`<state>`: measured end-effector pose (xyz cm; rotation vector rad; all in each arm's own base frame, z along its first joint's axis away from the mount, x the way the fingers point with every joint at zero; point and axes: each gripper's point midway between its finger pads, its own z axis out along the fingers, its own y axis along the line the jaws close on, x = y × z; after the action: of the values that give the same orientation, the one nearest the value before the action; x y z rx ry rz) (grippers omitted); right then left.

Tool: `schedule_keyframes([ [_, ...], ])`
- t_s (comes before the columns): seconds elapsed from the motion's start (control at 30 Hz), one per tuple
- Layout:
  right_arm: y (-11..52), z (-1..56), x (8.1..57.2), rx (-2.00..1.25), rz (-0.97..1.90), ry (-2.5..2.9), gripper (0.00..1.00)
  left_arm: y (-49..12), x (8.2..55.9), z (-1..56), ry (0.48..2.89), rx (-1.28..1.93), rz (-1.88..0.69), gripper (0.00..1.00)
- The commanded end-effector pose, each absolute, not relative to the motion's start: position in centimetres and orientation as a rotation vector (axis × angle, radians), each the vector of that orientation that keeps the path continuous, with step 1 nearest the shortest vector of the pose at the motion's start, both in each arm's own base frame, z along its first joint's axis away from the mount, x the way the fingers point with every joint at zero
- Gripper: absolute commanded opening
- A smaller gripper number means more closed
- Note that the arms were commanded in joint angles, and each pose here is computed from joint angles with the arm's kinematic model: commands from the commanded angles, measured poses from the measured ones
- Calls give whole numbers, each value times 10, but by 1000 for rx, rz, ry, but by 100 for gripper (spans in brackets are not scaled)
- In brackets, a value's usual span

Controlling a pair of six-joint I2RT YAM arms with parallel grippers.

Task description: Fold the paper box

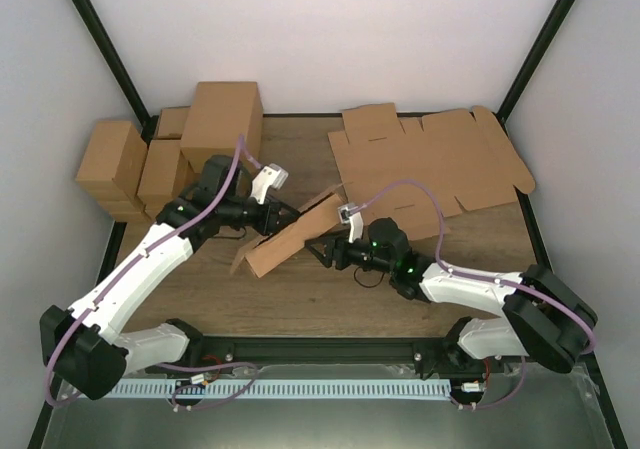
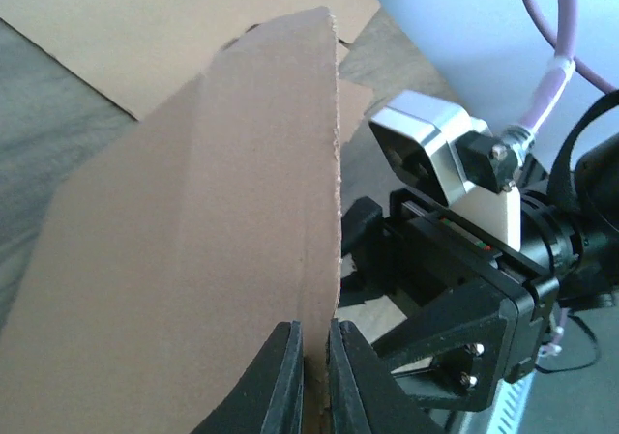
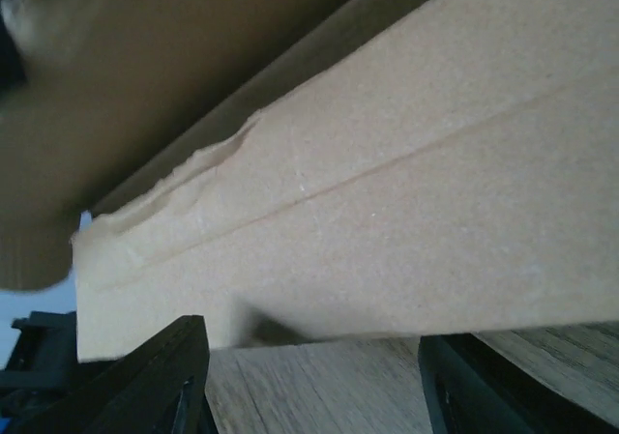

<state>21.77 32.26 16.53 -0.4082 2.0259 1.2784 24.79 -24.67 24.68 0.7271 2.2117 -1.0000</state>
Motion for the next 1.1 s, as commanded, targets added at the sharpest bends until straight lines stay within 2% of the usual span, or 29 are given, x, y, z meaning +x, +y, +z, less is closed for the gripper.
schedule_keyframes([
  [0.0,334,207,226,-403,1343,1889,65,-258,230,252,2201,715,-1186,10],
  [0.07,331,204,230,-378,1313,1899,68,-259,227,252,2204,716,-1212,11],
  [0.2,327,202,234,-360,1272,1892,68,-263,215,241,2236,752,-1305,16],
  [0.3,328,202,235,-377,1266,1876,68,-261,214,224,2294,755,-1278,21],
  [0.37,328,206,234,-396,1271,1847,68,-259,215,223,2302,759,-1254,29],
  [0.47,325,207,236,-395,1243,1834,68,-254,222,239,2260,744,-1185,50],
  [0.57,322,204,240,-386,1193,1853,68,-245,237,268,2186,673,-1065,63],
  [0.67,318,201,245,-369,1157,1876,68,-233,250,298,2113,594,-979,71],
  [0.8,315,199,246,-347,1142,1891,68,-215,271,318,2081,494,-839,77],
  [0.9,314,197,246,-346,1139,1902,67,-198,295,312,2119,413,-736,78],
  [1.0,314,194,246,-341,1137,1916,67,-175,322,290,2199,318,-674,67],
  [1.07,314,192,245,-343,1140,1922,67,-167,334,272,2239,282,-684,55],
])
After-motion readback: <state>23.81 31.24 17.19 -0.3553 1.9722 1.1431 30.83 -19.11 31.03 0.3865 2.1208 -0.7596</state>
